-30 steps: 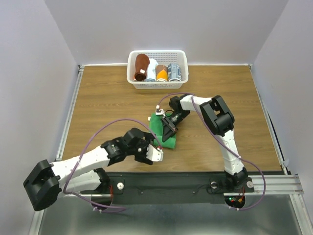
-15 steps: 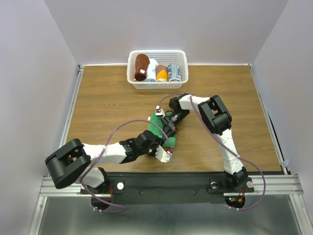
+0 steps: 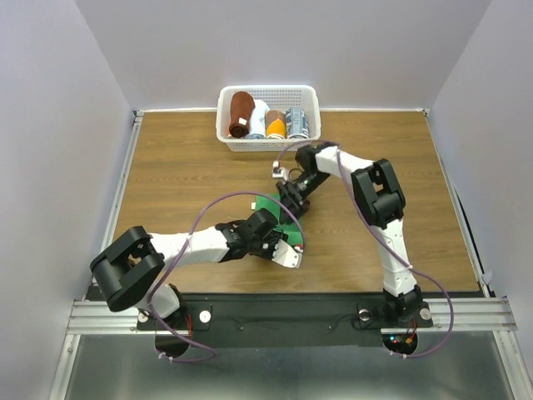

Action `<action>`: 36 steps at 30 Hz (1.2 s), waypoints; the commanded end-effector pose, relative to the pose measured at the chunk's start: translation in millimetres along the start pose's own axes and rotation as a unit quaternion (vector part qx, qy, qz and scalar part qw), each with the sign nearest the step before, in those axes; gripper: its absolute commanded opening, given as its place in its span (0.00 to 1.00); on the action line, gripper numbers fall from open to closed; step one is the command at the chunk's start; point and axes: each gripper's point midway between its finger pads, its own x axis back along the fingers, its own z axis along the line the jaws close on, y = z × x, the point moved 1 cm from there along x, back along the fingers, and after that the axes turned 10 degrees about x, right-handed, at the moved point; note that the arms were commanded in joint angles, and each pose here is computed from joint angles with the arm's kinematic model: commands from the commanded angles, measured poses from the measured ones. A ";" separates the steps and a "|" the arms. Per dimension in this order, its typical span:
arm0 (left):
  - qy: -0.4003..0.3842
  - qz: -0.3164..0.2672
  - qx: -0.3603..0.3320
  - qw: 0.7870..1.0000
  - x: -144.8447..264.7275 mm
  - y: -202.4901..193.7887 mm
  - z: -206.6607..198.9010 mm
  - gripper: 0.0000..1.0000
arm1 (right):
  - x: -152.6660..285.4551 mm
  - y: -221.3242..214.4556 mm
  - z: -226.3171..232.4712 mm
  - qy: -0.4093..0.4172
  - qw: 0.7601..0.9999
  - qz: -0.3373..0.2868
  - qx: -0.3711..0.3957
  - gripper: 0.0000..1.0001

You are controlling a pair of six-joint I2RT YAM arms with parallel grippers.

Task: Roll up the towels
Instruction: Roll the towel

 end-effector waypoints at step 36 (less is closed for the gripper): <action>-0.434 0.115 0.374 0.811 -34.2 -58.1 -10.6 0.20 | 40.0 10.5 56.9 -0.463 0.761 -0.013 0.454 0.88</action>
